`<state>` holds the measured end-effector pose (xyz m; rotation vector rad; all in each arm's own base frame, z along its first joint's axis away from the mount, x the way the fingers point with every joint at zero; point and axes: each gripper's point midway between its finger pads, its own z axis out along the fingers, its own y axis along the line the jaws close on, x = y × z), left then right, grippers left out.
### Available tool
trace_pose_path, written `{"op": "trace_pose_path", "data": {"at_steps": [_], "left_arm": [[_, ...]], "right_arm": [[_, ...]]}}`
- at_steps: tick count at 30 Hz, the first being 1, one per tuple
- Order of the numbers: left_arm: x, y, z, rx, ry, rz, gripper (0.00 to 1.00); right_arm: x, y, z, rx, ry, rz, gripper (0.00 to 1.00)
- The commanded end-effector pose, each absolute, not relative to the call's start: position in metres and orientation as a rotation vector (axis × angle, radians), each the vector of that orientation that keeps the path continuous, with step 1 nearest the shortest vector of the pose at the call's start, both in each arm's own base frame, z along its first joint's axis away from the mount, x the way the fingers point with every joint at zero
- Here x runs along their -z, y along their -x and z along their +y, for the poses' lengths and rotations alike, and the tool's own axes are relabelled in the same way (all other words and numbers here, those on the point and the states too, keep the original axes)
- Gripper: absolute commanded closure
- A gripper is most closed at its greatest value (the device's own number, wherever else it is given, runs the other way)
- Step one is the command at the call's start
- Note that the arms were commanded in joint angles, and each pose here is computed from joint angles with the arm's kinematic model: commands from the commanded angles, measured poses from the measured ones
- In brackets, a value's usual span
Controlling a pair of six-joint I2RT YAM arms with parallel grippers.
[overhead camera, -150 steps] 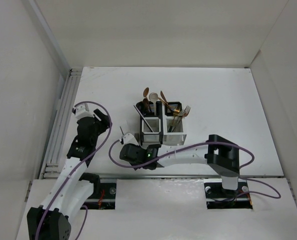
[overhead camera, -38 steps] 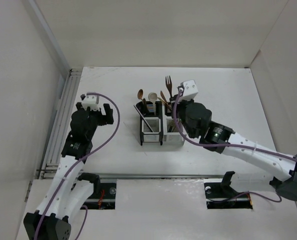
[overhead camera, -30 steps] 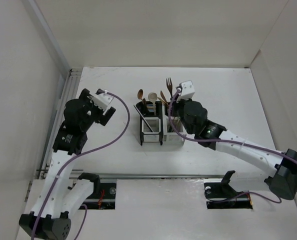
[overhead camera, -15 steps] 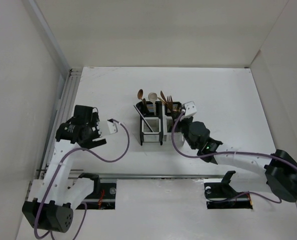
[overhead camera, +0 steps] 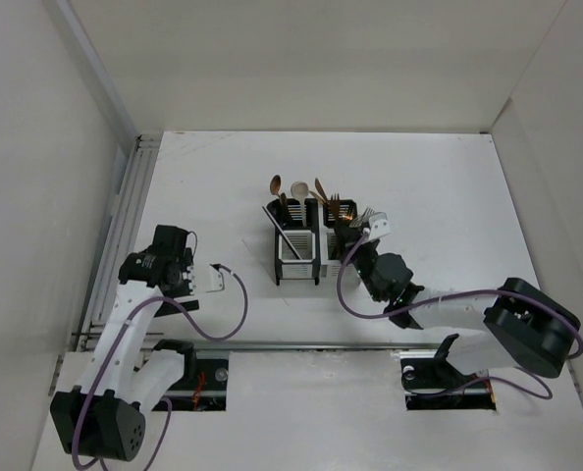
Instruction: Sort the eating utensils into containers
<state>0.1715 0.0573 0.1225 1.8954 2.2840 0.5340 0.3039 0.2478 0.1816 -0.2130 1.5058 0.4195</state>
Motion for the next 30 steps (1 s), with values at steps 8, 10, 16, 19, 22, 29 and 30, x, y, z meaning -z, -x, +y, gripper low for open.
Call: {"op": "trace_pose_path", "data": {"at_steps": [8, 10, 16, 19, 22, 29, 30], "left_arm": [[-0.120, -0.167, 0.058, -0.504, -1.891, 2.334, 0.13], [-0.121, -0.167, 0.061, -0.531, -1.892, 2.341, 0.13], [-0.120, -0.168, 0.069, -0.566, -1.938, 2.376, 0.12], [-0.120, -0.168, 0.077, -0.621, -1.967, 2.413, 0.12], [-0.131, -0.173, 0.090, -0.680, -1.986, 2.449, 0.12], [-0.171, -0.200, 0.189, -0.835, -1.594, 2.743, 0.14], [-0.174, -0.198, 0.203, -0.841, -1.617, 2.757, 0.14]], "right_arm": [[-0.196, -0.294, 0.250, -0.533, 0.165, 1.436, 0.54], [-0.204, -0.291, 0.251, -0.553, 0.173, 1.420, 0.51], [-0.247, -0.282, 0.255, -0.521, 0.275, 1.353, 0.47], [-0.274, -0.278, 0.256, -0.516, 0.321, 1.342, 0.45], [-0.303, -0.264, 0.249, -0.540, 0.353, 1.268, 0.24], [-0.358, -0.238, 0.251, -0.568, 0.518, 1.195, 0.00], [-0.361, -0.237, 0.252, -0.564, 0.536, 1.187, 0.00]]}}
